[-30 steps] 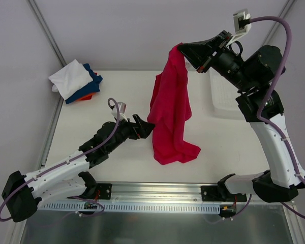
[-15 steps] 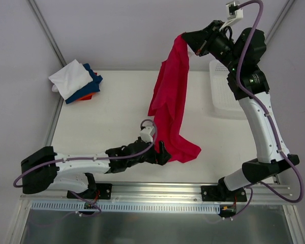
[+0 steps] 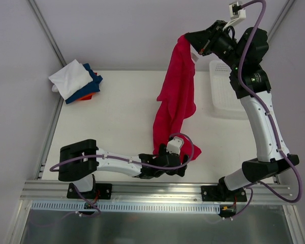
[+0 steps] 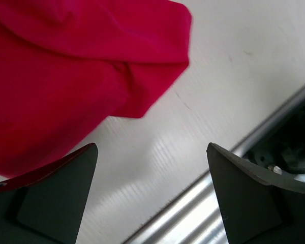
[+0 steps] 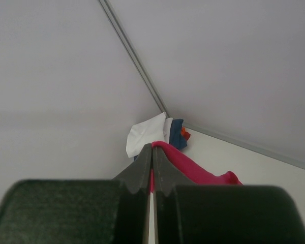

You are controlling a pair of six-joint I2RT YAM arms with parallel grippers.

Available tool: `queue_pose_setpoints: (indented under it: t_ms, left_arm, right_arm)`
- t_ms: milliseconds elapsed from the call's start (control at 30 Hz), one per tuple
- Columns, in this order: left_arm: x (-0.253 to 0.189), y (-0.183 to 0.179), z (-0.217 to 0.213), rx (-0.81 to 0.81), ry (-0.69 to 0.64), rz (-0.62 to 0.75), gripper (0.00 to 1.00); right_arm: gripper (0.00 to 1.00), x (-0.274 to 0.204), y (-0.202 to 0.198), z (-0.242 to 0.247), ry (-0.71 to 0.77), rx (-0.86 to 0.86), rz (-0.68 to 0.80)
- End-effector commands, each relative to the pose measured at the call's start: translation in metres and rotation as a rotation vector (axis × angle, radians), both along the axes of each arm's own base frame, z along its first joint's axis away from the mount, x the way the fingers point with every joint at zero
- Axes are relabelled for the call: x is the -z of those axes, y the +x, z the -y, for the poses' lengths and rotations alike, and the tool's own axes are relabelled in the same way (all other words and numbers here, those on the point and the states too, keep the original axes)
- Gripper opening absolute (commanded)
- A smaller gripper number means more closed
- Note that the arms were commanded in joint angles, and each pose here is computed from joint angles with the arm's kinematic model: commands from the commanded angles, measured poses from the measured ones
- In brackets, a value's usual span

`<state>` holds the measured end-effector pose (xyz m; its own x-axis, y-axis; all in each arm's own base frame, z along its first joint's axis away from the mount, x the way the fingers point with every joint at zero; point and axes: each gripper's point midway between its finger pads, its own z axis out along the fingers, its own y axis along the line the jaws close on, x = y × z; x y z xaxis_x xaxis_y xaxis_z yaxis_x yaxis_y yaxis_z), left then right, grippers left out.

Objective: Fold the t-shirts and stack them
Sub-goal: Flatten the tshirt out

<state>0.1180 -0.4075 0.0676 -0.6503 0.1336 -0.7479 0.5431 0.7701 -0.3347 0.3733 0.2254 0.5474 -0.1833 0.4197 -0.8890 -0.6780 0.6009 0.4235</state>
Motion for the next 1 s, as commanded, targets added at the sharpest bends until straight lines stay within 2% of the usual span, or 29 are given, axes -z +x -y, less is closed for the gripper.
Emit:
queue_pose_setpoints:
  t_ms: [0, 167, 400, 500, 600, 633, 700, 733, 800, 833, 967]
  left_arm:
    - [0.002, 0.026, -0.01, -0.088, 0.111, 0.121, 0.9]
    - [0.006, 0.046, -0.019, -0.149, 0.218, 0.224, 0.88]
    - [0.005, 0.056, -0.016, -0.165, 0.262, 0.286, 0.86]
    - [0.006, 0.058, -0.016, -0.171, 0.27, 0.294, 0.81]
    - [0.01, 0.059, -0.016, -0.173, 0.28, 0.295, 0.71]
    - [0.011, 0.058, -0.017, -0.173, 0.282, 0.295, 0.6]
    - [0.013, 0.058, -0.017, -0.173, 0.285, 0.289, 0.52]
    - [0.015, 0.057, -0.018, -0.174, 0.287, 0.286, 0.42]
    - [0.015, 0.057, -0.018, -0.174, 0.286, 0.281, 0.35]
    - [0.017, 0.057, -0.02, -0.177, 0.292, 0.281, 0.27]
    - [0.017, 0.057, -0.021, -0.183, 0.295, 0.281, 0.2]
  right_arm:
    - [0.01, -0.041, -0.031, 0.009, 0.049, -0.026, 0.13]
    - [0.0, -0.036, -0.031, 0.011, 0.047, -0.03, 0.126]
    - [0.01, -0.031, -0.031, 0.012, 0.049, -0.034, 0.117]
    - [0.01, -0.028, -0.029, 0.012, 0.048, -0.035, 0.111]
    - [0.01, -0.026, -0.029, 0.013, 0.049, -0.034, 0.109]
    - [0.01, -0.027, -0.029, 0.014, 0.051, -0.031, 0.109]
    - [0.0, -0.027, -0.029, 0.015, 0.052, -0.03, 0.11]
    - [0.01, -0.026, -0.028, 0.015, 0.052, -0.028, 0.108]
    - [0.01, -0.024, -0.028, 0.015, 0.051, -0.029, 0.103]
    - [0.01, -0.025, -0.029, 0.016, 0.054, -0.028, 0.106]
    - [0.0, -0.024, -0.029, 0.017, 0.056, -0.026, 0.103]
